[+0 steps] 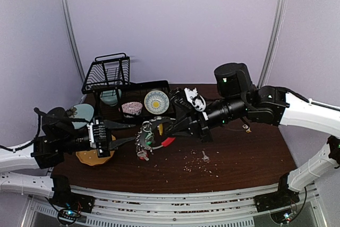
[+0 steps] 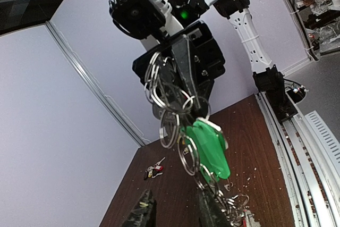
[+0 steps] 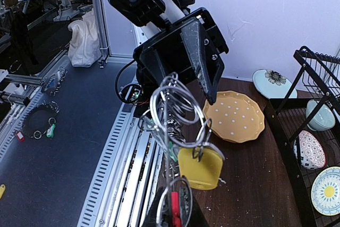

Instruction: Put the keys on the keyring

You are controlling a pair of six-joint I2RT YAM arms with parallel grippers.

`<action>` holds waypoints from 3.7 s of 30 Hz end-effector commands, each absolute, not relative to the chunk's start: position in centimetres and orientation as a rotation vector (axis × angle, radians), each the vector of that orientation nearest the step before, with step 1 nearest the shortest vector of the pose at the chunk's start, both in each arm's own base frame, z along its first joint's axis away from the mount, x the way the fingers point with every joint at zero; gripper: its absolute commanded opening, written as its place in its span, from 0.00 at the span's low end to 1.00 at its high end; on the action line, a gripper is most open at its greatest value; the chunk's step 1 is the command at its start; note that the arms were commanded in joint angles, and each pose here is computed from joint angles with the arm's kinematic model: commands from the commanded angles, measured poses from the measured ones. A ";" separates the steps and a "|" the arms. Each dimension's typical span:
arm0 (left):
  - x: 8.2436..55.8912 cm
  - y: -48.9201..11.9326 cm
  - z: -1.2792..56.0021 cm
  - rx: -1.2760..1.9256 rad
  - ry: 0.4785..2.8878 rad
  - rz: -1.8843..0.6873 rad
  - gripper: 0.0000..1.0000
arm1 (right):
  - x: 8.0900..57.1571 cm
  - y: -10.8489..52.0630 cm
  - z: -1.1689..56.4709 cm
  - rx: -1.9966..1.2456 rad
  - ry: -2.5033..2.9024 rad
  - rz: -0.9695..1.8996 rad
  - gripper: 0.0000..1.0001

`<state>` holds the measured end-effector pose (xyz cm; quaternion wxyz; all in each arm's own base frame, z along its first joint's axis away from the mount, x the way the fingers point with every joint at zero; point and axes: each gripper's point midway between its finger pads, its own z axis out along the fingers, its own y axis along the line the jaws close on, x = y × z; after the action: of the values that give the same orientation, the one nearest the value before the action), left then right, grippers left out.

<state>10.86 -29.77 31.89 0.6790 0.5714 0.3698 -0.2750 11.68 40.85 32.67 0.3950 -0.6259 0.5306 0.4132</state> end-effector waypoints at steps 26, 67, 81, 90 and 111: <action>8.0 -30.0 33.8 1.270 0.709 -0.799 0.30 | 12.5 42.1 33.5 -1.544 1.328 1.062 0.00; 10.5 -29.5 35.1 1.163 0.837 -0.739 0.22 | 12.7 43.1 32.7 -1.544 1.346 1.106 0.00; 10.1 -28.5 37.1 1.059 0.786 -0.787 0.23 | 12.5 43.3 32.6 -1.550 1.340 1.123 0.00; 10.1 -27.6 37.7 0.999 0.774 -0.788 0.23 | 12.5 43.6 32.5 -1.552 1.344 1.136 0.00; 12.2 -26.0 37.5 1.193 1.047 -0.559 0.38 | 12.1 42.0 33.3 -1.570 1.339 1.087 0.00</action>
<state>10.72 -27.05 38.78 0.6937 0.5047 0.4093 -0.3107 12.75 42.80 30.64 0.3713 -0.6151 0.5505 0.4253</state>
